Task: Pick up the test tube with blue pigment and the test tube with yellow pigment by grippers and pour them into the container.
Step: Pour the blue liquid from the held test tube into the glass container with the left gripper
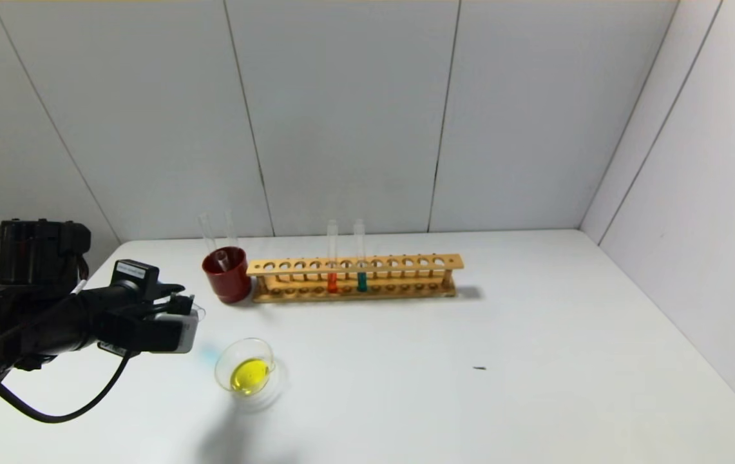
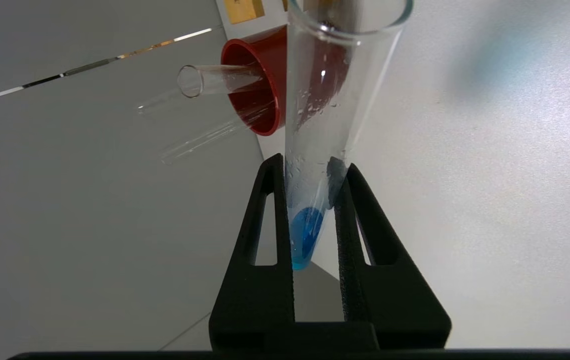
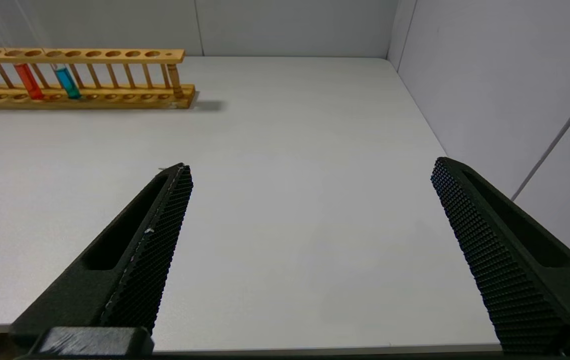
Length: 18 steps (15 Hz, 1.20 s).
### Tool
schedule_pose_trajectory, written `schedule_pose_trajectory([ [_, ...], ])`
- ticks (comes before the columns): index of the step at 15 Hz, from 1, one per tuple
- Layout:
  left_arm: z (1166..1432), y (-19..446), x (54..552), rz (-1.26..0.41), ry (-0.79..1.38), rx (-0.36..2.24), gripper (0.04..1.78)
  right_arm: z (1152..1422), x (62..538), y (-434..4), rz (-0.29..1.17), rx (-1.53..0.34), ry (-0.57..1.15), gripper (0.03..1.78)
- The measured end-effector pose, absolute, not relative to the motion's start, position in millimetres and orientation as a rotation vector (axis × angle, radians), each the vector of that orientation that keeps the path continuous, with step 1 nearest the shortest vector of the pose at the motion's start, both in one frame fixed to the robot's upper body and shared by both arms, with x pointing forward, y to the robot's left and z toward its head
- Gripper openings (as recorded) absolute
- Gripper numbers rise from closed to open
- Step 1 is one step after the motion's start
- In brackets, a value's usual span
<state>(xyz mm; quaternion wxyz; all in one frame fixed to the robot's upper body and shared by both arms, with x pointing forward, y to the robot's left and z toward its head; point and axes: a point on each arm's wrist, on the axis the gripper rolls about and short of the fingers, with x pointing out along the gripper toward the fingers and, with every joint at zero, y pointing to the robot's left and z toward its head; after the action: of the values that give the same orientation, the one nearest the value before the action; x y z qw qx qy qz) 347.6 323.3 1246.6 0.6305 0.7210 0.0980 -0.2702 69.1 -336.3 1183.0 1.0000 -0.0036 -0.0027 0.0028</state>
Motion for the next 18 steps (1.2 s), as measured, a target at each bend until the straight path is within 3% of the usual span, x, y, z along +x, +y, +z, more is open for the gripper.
schedule_pose_trajectory([
  [7, 1263.8, 323.2, 351.8, -0.648, 0.192, 1.758, 0.30, 1183.1, 69.1, -336.3, 0.006, -0.007, -0.006, 1.75],
  [18, 1246.9, 319.3, 363.3, -0.762, 0.129, 1.955, 0.30, 1183.1, 69.1, -336.3, 0.006, -0.007, -0.006, 1.75],
])
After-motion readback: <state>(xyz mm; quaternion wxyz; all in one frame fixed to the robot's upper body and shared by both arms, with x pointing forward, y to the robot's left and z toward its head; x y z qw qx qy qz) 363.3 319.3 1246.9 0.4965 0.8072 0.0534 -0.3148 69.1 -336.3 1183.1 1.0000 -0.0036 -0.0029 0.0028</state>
